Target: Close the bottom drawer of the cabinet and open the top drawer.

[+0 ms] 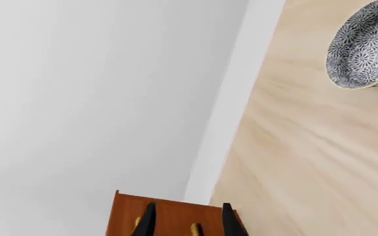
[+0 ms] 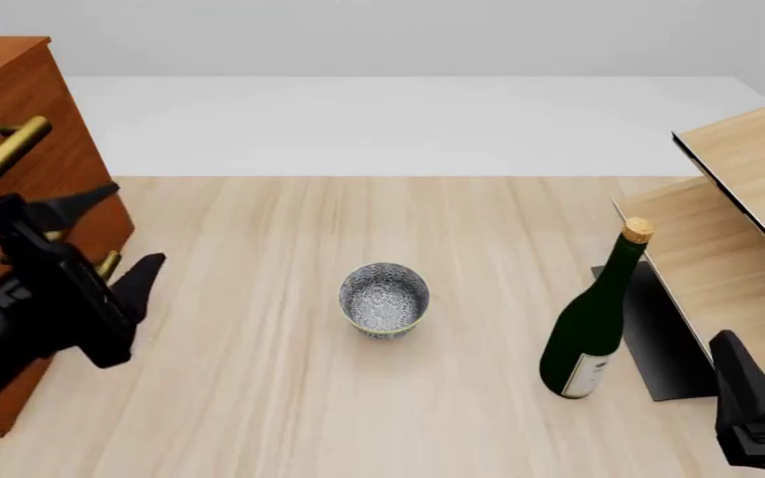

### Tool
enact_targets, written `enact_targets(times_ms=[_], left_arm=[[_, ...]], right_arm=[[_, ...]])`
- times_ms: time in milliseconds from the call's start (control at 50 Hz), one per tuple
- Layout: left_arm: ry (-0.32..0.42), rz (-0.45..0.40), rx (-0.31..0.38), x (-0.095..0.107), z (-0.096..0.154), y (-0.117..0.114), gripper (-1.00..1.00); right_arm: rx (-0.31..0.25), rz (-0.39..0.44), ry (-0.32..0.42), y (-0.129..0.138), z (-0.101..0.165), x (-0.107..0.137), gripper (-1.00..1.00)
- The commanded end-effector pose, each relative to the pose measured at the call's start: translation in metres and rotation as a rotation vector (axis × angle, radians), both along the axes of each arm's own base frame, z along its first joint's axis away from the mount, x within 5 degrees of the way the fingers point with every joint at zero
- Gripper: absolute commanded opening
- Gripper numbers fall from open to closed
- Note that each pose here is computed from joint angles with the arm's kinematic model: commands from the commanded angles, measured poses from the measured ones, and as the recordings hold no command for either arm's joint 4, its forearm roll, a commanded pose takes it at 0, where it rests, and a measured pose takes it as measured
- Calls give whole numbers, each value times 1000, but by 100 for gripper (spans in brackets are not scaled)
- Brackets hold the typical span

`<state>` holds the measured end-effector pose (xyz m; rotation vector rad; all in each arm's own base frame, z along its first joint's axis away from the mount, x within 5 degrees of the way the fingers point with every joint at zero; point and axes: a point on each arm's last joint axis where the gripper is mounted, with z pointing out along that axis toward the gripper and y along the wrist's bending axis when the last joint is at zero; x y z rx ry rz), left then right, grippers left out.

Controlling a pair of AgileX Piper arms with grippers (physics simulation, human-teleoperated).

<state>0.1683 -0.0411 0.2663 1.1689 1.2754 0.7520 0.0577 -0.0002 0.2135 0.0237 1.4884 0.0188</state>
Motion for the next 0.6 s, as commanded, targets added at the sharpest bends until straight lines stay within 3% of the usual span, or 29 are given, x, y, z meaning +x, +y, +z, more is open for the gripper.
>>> enact_targets(times_ms=[20,120,200,480,600], left_arm=[[-32,49,62,1,7,10,100],[-44,82,123,1,1,16,100],[-52,92,102,0,12,18,100],[-78,138,179,0,13,26,100],[-57,146,161,3,16,28,100]], right_arm=[[0,2,0,0,0,-1,100],[0,2,0,0,0,-1,100],[0,3,1,0,-1,-1,100],[1,3,1,0,-1,-1,100],[1,4,1,0,-1,-1,100]])
